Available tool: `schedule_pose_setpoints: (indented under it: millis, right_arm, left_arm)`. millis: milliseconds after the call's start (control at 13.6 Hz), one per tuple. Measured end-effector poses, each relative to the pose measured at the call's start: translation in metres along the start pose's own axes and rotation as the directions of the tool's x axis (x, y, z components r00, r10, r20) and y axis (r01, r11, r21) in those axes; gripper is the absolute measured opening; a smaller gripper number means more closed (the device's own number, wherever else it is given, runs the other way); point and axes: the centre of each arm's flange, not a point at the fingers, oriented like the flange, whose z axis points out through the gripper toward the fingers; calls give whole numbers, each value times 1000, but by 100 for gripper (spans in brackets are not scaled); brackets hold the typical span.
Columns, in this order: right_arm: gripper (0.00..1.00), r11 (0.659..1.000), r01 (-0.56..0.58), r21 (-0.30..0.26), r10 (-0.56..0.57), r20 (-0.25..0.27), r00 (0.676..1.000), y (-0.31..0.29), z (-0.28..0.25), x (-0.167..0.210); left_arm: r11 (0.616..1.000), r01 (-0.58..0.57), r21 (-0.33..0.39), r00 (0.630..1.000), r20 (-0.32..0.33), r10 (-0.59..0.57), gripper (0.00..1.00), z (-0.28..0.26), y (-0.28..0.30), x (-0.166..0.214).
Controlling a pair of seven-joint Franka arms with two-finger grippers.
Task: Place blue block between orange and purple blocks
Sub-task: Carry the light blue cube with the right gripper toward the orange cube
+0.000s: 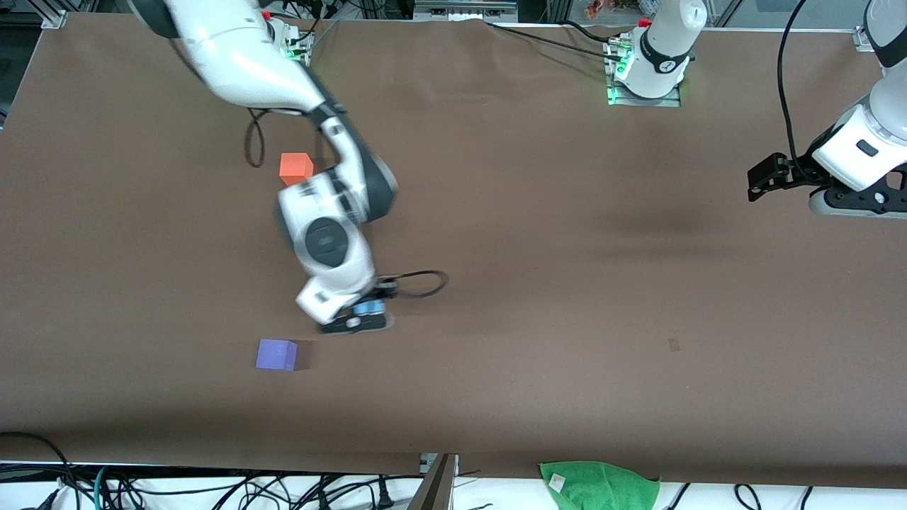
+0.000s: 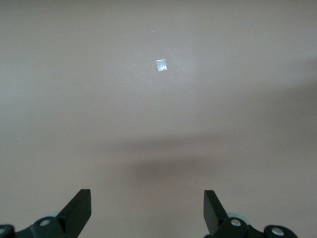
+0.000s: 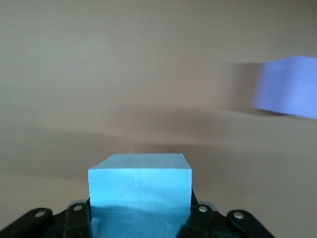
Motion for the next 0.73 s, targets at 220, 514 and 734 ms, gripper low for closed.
schedule_pose_setpoints:
  millis: [220, 514, 734]
  right_arm:
    - [61, 1000, -17, 2, 16, 75, 997, 80, 13, -22]
    - [61, 995, -90, 42, 89, 30, 996, 128, 42, -99]
    - [61, 992, -110, 54, 111, -20, 994, 137, 93, -153]
  left_arm:
    - [1000, -1, 0, 1000, -2, 1, 100, -1, 0, 0]
    - [1000, -7, 0, 1000, -3, 7, 100, -2, 4, 0]
    - [1000, -12, 0, 1000, -5, 12, 100, -2, 7, 1]
